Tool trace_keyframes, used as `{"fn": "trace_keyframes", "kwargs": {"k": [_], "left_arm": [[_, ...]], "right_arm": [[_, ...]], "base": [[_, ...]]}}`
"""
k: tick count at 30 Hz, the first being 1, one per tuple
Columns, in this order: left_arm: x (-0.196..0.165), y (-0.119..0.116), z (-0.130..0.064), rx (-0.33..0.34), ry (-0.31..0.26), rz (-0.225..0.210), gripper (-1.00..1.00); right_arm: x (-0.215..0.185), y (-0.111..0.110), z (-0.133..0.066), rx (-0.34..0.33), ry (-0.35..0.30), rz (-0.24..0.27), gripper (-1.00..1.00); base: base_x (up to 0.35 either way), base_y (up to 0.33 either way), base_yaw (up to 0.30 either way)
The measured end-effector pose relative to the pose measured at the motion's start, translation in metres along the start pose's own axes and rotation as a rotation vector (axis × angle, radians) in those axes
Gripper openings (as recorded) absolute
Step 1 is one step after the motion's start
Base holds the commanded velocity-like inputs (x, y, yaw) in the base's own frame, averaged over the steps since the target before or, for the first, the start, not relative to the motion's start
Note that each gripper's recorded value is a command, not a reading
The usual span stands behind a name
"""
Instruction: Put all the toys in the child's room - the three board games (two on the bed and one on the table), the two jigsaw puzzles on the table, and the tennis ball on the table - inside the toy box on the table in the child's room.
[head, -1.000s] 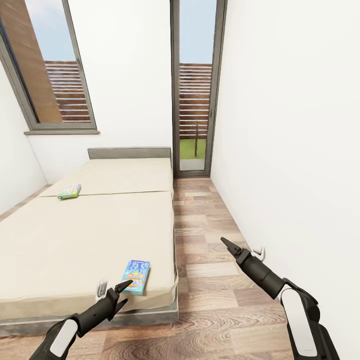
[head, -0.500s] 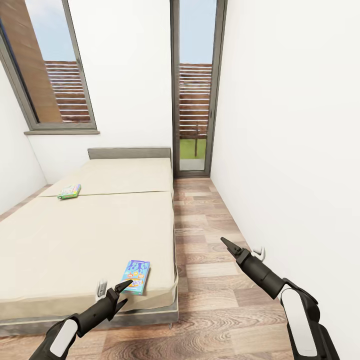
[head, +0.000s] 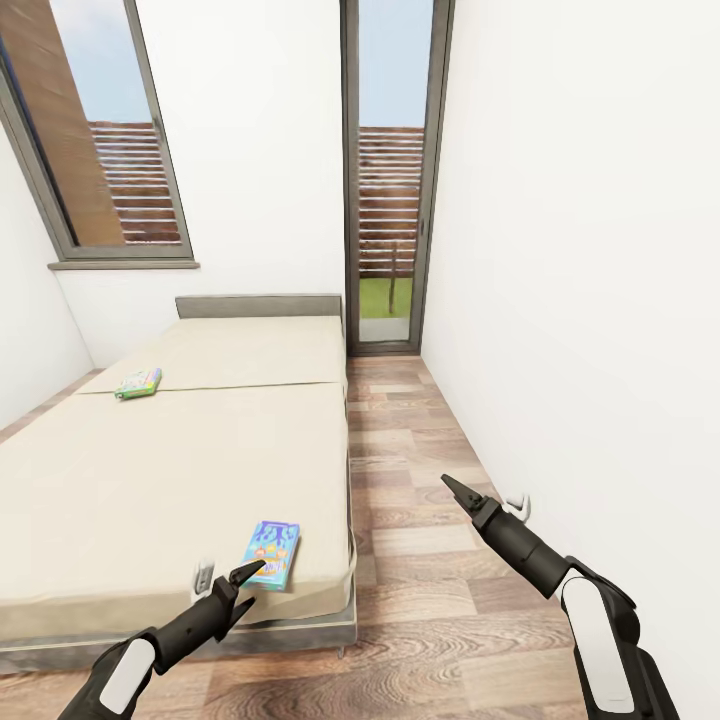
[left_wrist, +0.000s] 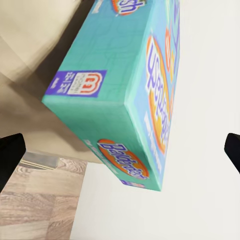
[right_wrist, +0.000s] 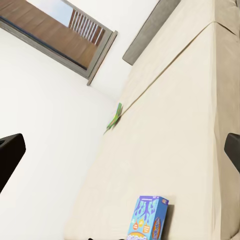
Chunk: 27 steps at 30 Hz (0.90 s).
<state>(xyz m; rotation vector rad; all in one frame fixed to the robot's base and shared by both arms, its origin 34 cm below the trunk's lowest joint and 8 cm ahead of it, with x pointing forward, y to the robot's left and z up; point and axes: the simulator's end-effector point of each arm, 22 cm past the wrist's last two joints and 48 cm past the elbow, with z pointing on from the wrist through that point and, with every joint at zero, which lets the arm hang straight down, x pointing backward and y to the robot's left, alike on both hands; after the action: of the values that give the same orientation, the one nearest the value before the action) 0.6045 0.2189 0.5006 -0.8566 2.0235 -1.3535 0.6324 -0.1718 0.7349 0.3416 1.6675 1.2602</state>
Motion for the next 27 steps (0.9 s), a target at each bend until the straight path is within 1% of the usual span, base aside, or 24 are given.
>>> {"fn": "trace_keyframes", "kwargs": {"k": [2, 3, 6, 10, 27], "left_arm": [[0.001, 0.001, 0.000, -0.004, 0.003, 0.002, 1.00], [0.004, 0.004, -0.001, -0.016, 0.016, 0.007, 1.00], [0.010, 0.012, -0.005, -0.025, 0.020, -0.007, 1.00], [0.014, 0.017, -0.007, -0.032, 0.023, -0.012, 1.00], [0.015, 0.018, -0.007, -0.034, 0.025, -0.013, 1.00]], "right_arm": [[0.000, 0.000, 0.000, 0.000, 0.000, 0.000, 1.00], [0.000, 0.000, 0.000, 0.000, 0.001, 0.000, 1.00], [0.000, 0.000, 0.000, 0.000, 0.000, 0.000, 1.00], [0.000, 0.000, 0.000, 0.000, 0.000, 0.000, 1.00], [0.000, 0.000, 0.000, 0.000, 0.000, 0.000, 1.00]], "base": [[0.103, 0.025, 0.000], [0.129, 0.039, 0.000], [0.104, 0.024, 0.000], [0.038, 0.008, 0.000], [0.004, 0.001, 0.000]]}}
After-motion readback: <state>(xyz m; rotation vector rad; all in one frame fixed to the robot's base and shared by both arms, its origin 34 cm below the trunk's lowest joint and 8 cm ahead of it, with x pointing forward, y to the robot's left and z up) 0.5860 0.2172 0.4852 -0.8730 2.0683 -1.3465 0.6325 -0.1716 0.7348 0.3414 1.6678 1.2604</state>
